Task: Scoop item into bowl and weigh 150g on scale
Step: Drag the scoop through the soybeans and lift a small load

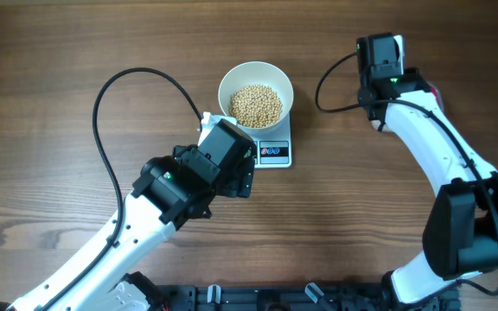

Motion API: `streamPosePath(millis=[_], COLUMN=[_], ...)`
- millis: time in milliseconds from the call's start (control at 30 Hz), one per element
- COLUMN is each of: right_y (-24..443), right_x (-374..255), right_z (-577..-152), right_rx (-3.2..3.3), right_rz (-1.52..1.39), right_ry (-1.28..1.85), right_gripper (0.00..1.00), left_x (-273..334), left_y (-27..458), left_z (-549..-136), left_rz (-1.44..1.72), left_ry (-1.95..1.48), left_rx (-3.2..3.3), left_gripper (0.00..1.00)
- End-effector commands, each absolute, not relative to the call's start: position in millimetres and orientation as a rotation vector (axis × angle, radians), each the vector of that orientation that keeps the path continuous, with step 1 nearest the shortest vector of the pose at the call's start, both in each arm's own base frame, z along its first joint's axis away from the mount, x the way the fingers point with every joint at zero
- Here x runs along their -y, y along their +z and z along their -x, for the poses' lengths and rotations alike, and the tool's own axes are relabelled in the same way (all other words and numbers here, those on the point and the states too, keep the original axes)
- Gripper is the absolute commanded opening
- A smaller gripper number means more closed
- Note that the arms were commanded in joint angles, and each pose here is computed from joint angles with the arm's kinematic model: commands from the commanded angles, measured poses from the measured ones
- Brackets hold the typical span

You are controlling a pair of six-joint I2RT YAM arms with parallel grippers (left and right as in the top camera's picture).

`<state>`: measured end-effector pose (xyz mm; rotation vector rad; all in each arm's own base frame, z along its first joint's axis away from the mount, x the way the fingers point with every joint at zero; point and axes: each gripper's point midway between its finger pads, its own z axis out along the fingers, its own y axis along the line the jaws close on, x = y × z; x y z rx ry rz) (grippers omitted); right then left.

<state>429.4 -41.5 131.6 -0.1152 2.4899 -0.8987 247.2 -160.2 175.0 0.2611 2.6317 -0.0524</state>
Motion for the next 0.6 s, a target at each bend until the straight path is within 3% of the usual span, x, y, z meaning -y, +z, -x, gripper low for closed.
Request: streamPosePath(millis=[0, 67, 300, 567], right_y=[112, 97, 95, 110], right_x=[45, 21, -3, -8], right_z=[-422, -426, -433, -443], right_rx=[-2.547, -2.598, -2.604, -2.563], right_rz=[0.189, 0.318, 0.328, 0.262], right_ry=[-0.921, -0.727, -0.517, -0.469], right_gripper=[0.04, 0.04, 0.05, 0.04], left_x=[158, 159, 159, 159], left_y=[174, 174, 174, 174], left_z=[-247, -247, -247, -247], left_rz=[-0.254, -0.254, -0.254, -0.254], left_ry=[-0.047, -0.047, -0.047, -0.047], left_rx=[-2.634, -2.633, -2.633, -2.633], left_gripper=[1.00, 1.00, 1.00, 1.00])
